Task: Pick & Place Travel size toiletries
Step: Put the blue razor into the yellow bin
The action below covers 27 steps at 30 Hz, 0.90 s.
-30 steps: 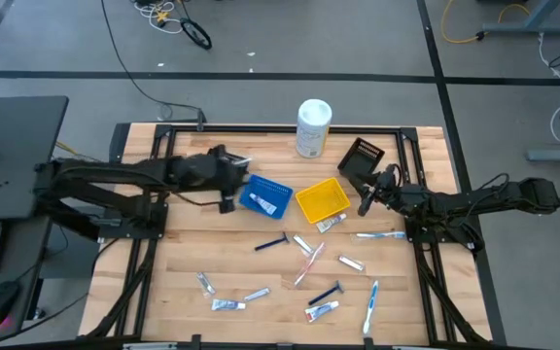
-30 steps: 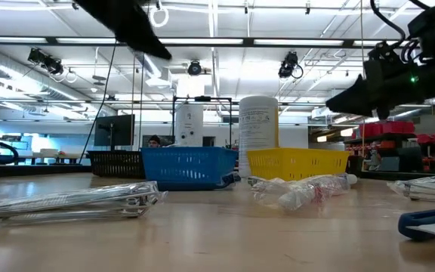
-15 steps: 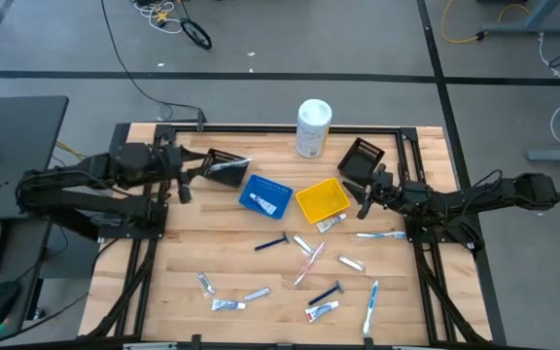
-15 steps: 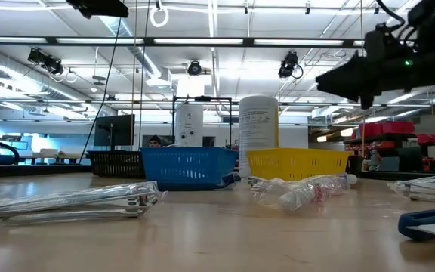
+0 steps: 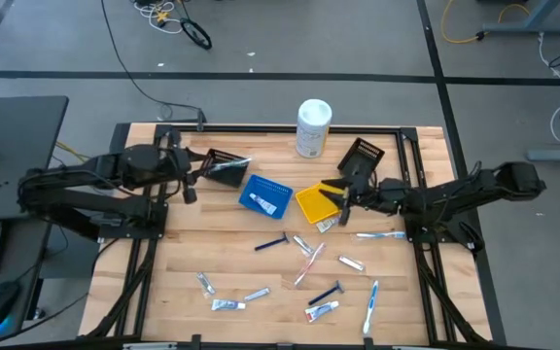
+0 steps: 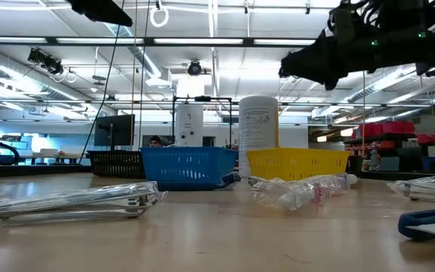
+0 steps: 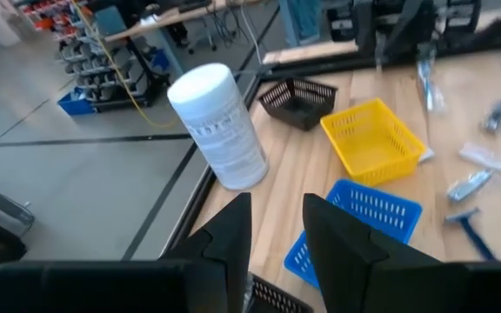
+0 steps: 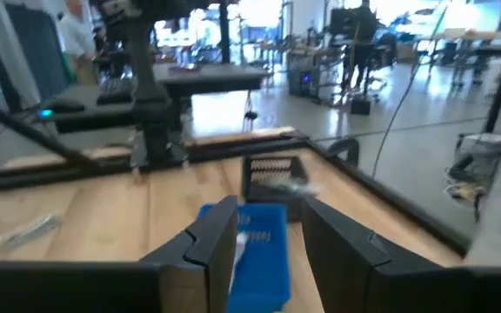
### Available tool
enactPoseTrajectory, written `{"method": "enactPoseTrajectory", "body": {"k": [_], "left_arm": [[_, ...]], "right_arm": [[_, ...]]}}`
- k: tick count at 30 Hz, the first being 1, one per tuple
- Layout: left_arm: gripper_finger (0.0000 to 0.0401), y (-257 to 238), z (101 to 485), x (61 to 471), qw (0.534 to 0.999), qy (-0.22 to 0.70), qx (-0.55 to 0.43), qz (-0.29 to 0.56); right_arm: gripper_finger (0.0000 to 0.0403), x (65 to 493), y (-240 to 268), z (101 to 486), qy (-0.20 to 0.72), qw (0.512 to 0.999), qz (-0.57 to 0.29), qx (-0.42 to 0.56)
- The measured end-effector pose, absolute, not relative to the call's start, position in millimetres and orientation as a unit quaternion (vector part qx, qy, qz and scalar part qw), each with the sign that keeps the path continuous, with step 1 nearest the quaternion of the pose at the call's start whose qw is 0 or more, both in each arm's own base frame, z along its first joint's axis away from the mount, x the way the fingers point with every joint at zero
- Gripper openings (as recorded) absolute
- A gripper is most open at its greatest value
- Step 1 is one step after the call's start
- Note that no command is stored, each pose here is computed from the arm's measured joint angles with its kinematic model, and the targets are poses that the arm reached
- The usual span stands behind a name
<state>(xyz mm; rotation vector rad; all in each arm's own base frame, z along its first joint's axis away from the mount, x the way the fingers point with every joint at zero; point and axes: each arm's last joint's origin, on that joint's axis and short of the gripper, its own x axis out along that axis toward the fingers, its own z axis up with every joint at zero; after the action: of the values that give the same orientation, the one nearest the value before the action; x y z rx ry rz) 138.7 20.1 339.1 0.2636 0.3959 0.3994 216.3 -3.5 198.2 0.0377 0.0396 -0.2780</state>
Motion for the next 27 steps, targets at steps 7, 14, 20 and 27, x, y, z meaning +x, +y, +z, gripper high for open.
{"method": "enactPoseTrajectory", "body": {"k": [7, 14, 20, 27], "left_arm": [[0.0114, 21.4, 327.9, 158.5, 0.943, 0.237, 0.141, 0.188], [0.0114, 22.5, 316.4, 175.4, 0.933, 0.274, 0.144, 0.182], [0.0114, 22.8, 313.5, 178.8, 0.929, 0.286, 0.158, 0.177], [0.0114, 22.8, 314.2, 179.0, 0.928, 0.283, 0.165, 0.175]], "right_arm": [[0.014, 246.5, 15.5, 193.1, 0.022, 0.998, -0.053, 0.036], [0.0166, 300.6, 21.1, 193.6, 0.103, 0.994, 0.025, 0.022], [0.0218, 340.8, 25.0, 193.9, 0.199, 0.978, 0.064, -0.001], [0.0231, 375.3, 32.2, 174.5, 0.276, 0.953, 0.121, 0.019]]}}
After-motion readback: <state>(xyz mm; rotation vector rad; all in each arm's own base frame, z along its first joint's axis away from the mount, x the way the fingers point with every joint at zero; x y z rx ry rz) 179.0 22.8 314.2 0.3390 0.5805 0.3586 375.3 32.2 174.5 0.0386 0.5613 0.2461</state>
